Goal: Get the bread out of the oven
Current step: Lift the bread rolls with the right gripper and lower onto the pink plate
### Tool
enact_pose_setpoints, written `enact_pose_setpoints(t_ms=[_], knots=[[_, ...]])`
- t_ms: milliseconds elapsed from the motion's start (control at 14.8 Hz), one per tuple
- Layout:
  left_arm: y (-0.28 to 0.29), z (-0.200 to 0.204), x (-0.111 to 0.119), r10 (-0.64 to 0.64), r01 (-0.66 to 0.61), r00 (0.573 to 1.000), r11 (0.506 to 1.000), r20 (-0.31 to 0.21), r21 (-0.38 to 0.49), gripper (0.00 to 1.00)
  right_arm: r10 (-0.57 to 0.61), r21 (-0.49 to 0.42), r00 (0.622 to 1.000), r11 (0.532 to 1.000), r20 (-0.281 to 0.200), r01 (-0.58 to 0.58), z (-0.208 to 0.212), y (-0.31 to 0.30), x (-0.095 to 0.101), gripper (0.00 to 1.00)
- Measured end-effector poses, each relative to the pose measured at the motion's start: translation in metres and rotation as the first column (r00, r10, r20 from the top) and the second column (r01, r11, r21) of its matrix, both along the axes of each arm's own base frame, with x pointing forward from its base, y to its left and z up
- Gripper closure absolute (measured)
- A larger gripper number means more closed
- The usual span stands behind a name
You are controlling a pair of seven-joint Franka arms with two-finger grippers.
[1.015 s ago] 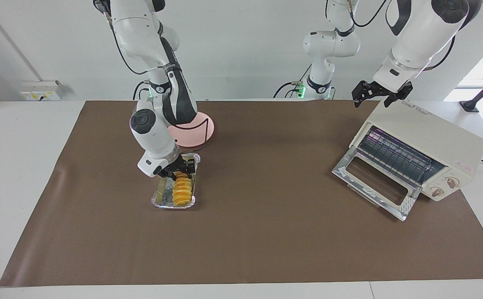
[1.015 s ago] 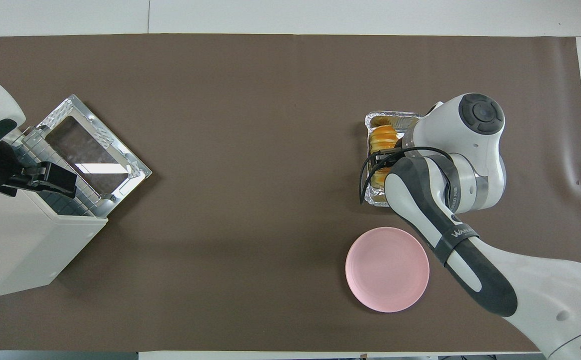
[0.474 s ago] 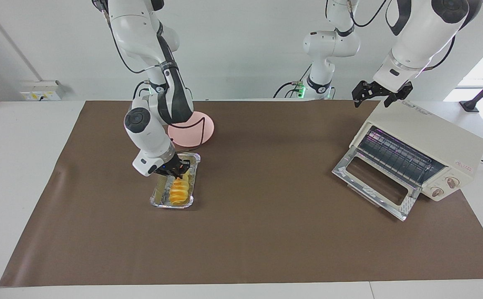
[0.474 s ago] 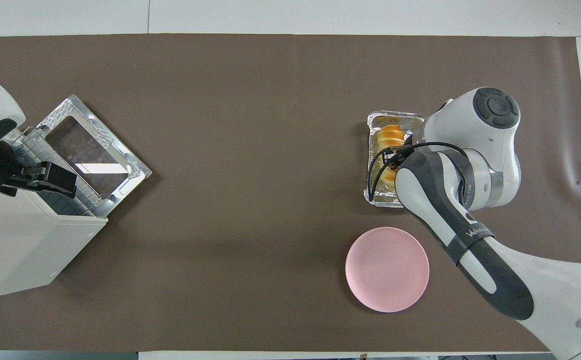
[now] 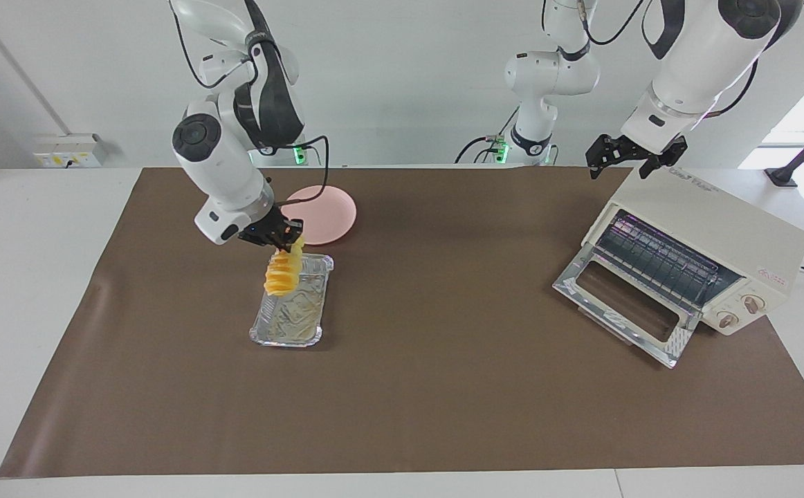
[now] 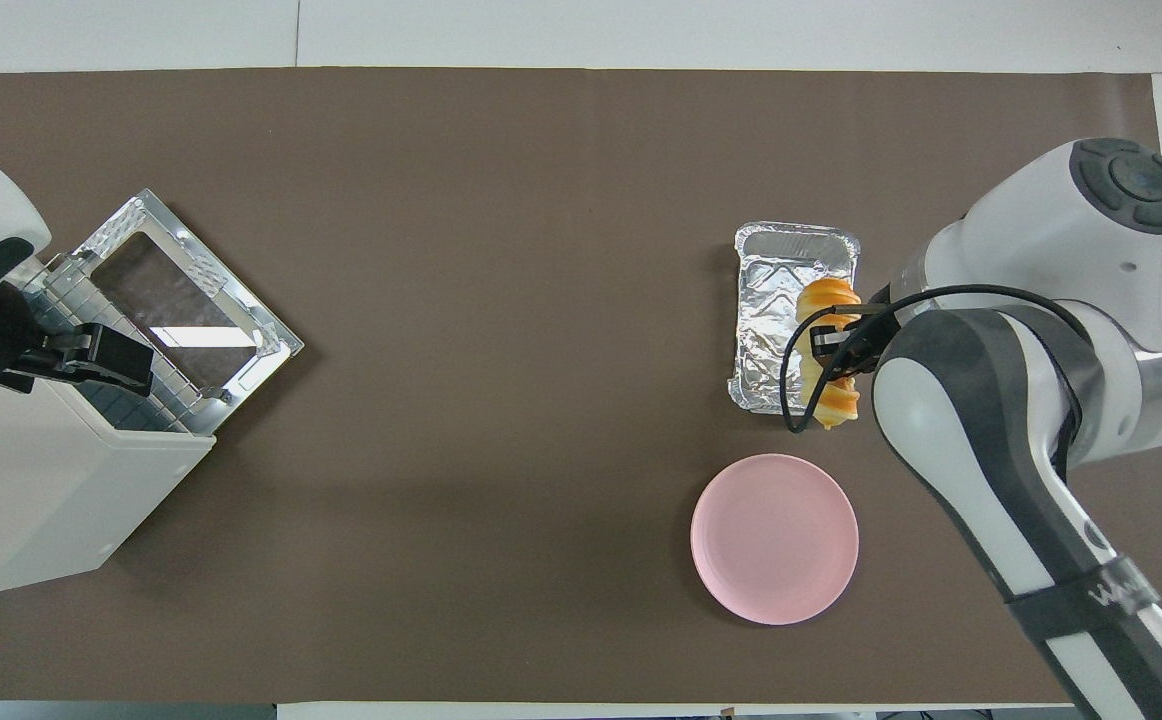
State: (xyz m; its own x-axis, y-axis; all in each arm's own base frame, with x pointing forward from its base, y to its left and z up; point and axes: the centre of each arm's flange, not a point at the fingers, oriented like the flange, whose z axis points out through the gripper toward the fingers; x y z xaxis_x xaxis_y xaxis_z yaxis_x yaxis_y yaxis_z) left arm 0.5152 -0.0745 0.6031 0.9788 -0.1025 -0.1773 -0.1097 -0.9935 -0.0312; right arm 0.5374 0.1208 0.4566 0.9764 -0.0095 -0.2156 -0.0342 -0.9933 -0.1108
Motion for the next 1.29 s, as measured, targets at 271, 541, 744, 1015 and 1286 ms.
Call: enact_pose_setpoints(t_ms=[271, 541, 744, 1015, 1286], knots=[[0.0, 0.0, 0.0, 0.0, 0.0, 1.0, 1.0, 0.0, 0.0, 0.0, 0.036, -0.02, 0.994, 0.999, -0.099, -0.038, 0.015, 0.01, -0.06, 0.93], [0.0, 0.0, 0.0, 0.0, 0.0, 1.0, 1.0, 0.0, 0.0, 0.0, 0.061, -0.047, 0.99, 0.997, -0.126, -0.067, -0.021, 0.029, -0.124, 0.93], [0.0, 0.0, 0.0, 0.0, 0.0, 1.0, 1.0, 0.0, 0.0, 0.0, 0.058, -0.06, 0.993, 0.996, -0.1, -0.064, -0.053, 0.036, -0.152, 0.93], [0.0, 0.0, 0.0, 0.0, 0.0, 1.0, 1.0, 0.0, 0.0, 0.0, 0.053, -0.064, 0.997, 0.996, -0.05, -0.056, -0.089, 0.042, -0.167, 0.93], [0.0, 0.0, 0.0, 0.0, 0.0, 1.0, 1.0, 0.0, 0.0, 0.0, 0.058, -0.066, 0.998, 0.996, -0.023, -0.059, -0.114, 0.047, -0.173, 0.93]])
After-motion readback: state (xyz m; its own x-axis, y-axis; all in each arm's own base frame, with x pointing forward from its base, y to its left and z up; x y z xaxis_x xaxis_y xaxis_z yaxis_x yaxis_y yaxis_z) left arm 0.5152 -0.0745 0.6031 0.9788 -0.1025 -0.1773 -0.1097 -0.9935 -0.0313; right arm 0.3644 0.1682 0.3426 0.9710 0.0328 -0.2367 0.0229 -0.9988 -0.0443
